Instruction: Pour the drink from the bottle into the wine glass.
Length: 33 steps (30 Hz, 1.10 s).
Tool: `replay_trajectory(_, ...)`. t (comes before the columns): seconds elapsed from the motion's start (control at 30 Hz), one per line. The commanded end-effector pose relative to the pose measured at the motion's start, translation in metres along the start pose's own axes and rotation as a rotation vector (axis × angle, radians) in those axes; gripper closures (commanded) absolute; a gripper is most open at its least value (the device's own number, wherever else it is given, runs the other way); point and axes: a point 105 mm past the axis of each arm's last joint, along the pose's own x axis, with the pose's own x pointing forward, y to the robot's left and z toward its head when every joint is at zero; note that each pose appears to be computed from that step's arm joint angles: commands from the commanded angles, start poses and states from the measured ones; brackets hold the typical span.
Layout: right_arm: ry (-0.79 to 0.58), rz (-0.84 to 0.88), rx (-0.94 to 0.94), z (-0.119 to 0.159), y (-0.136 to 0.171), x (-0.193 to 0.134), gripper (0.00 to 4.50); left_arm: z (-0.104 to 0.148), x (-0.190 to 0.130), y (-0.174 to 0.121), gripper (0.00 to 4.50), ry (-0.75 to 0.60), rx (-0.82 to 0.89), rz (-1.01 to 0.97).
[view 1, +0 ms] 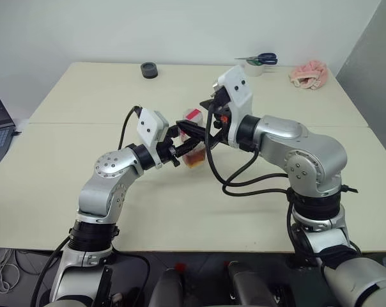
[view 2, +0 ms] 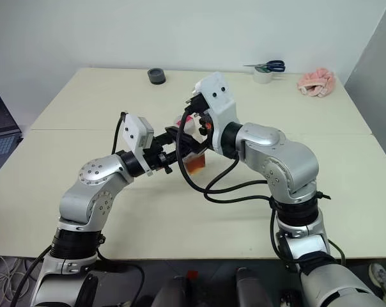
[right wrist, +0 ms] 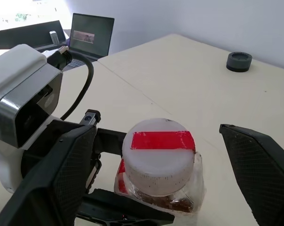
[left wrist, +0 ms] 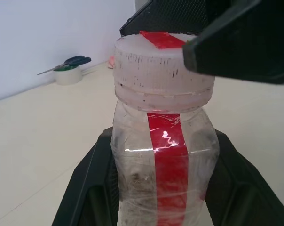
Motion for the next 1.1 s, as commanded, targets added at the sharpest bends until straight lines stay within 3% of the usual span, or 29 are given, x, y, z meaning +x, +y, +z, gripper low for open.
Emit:
replay_trajectory(0.03, -0.041, 0.003, -0.04, 0.012, 0.002, 0.001, 0.0, 0.017, -0.004, 0.002, 2.59, -0.051, 0.055, 0.011)
replay_trajectory(0.73, -0.099, 0.051, -0.095, 0.022, 0.0, 0.03, 0.0, 0.019, -0.005, 0.001, 2.59, -0.056, 0.059, 0.019)
replay_trajectory(1.1, -0.095, -0.015, -0.1, 0.021, -0.02, 0.026, 0.0, 0.02, -0.006, -0.001, 2.59, -0.06, 0.055, 0.008)
